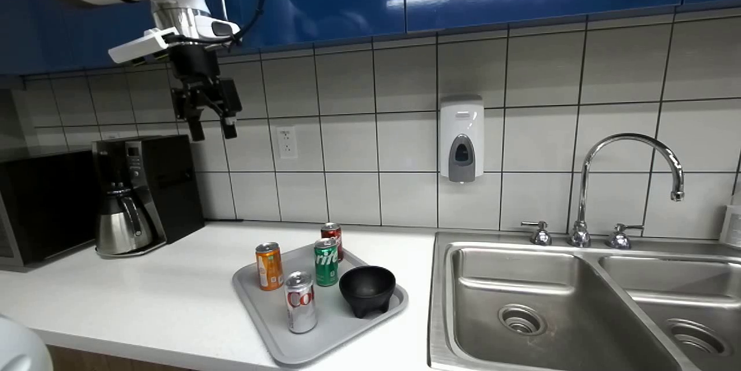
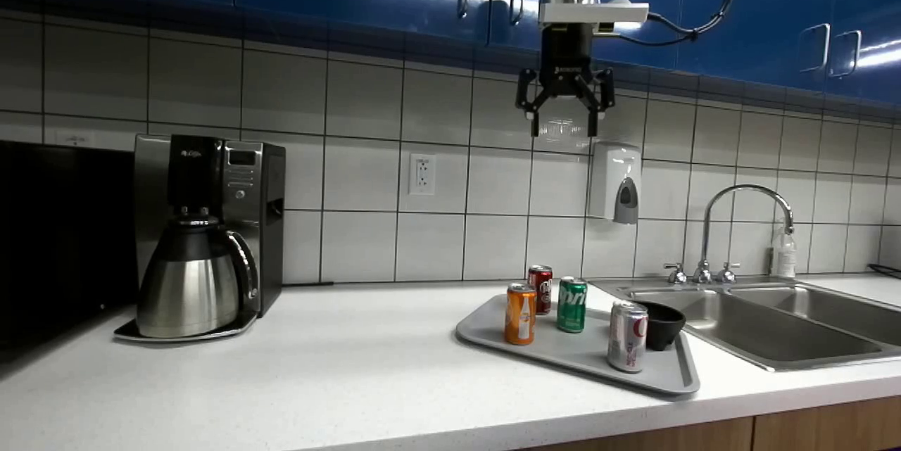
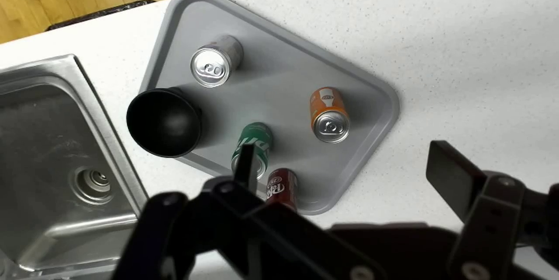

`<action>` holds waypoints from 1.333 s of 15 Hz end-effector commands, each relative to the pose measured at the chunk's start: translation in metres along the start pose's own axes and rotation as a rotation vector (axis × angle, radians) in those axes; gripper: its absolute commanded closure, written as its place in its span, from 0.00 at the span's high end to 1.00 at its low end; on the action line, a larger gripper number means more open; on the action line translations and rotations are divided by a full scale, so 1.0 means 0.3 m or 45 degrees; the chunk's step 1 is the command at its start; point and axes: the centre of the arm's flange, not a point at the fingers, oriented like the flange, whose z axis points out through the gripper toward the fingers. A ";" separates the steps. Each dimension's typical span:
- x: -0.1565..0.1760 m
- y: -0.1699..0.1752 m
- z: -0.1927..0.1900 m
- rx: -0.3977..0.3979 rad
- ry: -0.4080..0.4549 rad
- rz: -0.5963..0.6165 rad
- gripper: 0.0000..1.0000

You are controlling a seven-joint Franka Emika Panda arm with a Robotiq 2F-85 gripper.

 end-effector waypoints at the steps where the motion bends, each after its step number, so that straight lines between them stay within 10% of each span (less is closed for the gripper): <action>1: 0.000 0.010 0.029 0.015 0.040 0.001 1.00; 20: 0.077 0.017 0.341 0.107 0.101 0.043 1.00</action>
